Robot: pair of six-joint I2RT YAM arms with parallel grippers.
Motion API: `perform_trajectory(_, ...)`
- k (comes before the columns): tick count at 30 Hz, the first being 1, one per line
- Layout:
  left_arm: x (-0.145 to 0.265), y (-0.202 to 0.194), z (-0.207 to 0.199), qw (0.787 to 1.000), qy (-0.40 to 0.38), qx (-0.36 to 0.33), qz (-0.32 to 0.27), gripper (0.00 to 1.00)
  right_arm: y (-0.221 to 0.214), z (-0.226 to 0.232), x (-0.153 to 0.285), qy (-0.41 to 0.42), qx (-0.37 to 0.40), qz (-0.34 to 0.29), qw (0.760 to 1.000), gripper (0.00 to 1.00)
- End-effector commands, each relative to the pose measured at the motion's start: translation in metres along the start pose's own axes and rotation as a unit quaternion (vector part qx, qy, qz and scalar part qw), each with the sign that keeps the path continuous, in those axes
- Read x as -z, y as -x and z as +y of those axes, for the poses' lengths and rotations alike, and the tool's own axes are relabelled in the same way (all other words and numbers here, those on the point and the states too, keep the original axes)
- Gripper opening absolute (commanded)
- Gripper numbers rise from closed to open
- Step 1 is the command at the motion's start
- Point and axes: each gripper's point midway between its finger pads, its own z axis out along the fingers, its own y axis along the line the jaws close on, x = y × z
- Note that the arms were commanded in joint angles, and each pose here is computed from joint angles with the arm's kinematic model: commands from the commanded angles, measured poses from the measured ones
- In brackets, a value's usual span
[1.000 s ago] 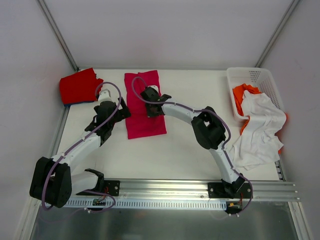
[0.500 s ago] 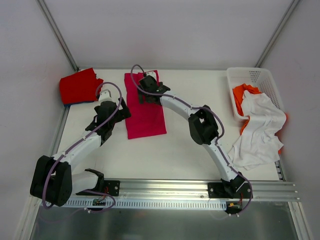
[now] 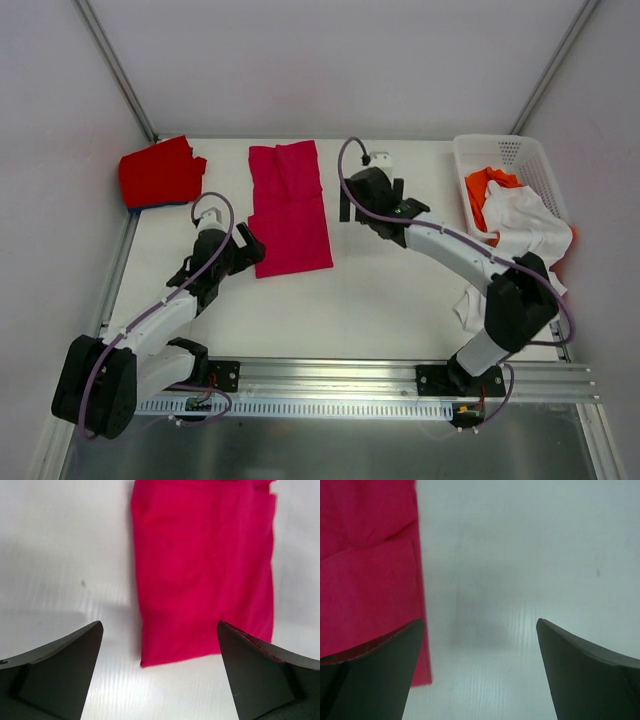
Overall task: Fold and stack the t-shirts
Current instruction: Fold the tshirt
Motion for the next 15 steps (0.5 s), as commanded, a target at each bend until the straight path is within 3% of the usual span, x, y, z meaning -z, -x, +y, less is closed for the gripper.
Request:
perform_trajectory(1,0.008,-0.023,0.010,0.999,-0.001,0.033,0.017,0.99,-0.044,0.010,0.017,0.071,-0.057,0.026,0.996,0.99)
perform_trajectory(7,0.010,-0.054,0.028,0.998,0.007,0.058,0.037,0.99,-0.109,0.035,0.021,0.169,-0.110,0.087,0.975,0.99)
perform_trajectory(15,0.000,-0.079,0.018,0.992,-0.042,0.103,0.063,0.99,-0.142,0.083,0.016,0.303,-0.166,0.137,0.928,0.94)
